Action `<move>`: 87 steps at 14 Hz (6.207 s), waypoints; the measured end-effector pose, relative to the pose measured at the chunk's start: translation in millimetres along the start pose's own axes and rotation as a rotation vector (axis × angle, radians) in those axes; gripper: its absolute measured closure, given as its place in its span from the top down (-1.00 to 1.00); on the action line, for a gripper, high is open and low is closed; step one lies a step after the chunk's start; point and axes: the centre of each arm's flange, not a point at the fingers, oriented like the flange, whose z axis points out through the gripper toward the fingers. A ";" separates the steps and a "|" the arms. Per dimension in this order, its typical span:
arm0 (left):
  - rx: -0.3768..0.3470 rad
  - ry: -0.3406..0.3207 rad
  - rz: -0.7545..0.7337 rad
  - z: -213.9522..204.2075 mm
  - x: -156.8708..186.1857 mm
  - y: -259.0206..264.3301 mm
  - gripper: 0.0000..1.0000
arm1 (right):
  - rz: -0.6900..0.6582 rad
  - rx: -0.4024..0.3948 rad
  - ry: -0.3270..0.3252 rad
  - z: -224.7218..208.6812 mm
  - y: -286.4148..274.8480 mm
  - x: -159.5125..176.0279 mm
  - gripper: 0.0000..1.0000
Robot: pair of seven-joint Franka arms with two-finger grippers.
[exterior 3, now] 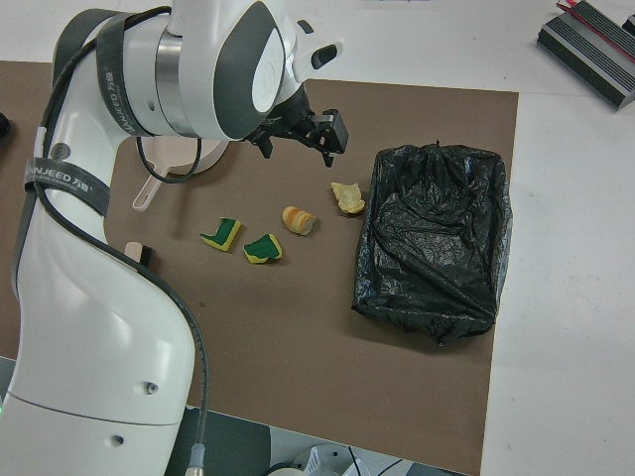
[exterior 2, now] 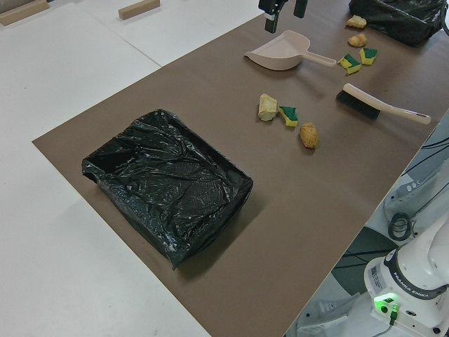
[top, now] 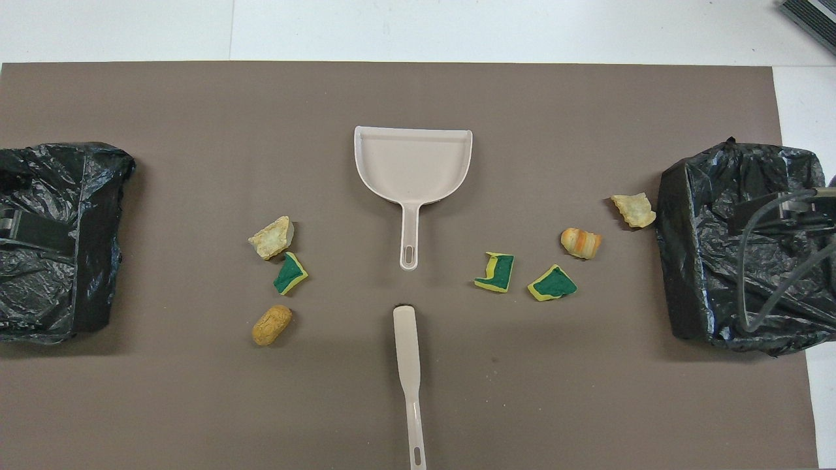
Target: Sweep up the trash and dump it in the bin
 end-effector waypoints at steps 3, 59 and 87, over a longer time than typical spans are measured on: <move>-0.001 -0.011 0.036 4.3 -3.0 39.6 1.00 | -0.001 0.000 -0.001 0.2 -0.3 -0.1 1.00; -0.055 0.022 -0.089 335.6 -217.1 406.9 -0.09 | 0.080 0.127 0.056 273.9 -403.6 48.1 0.40; -0.040 -0.049 -0.266 259.1 -103.4 268.9 -0.48 | -0.701 0.053 -0.098 215.5 -253.1 64.5 -0.37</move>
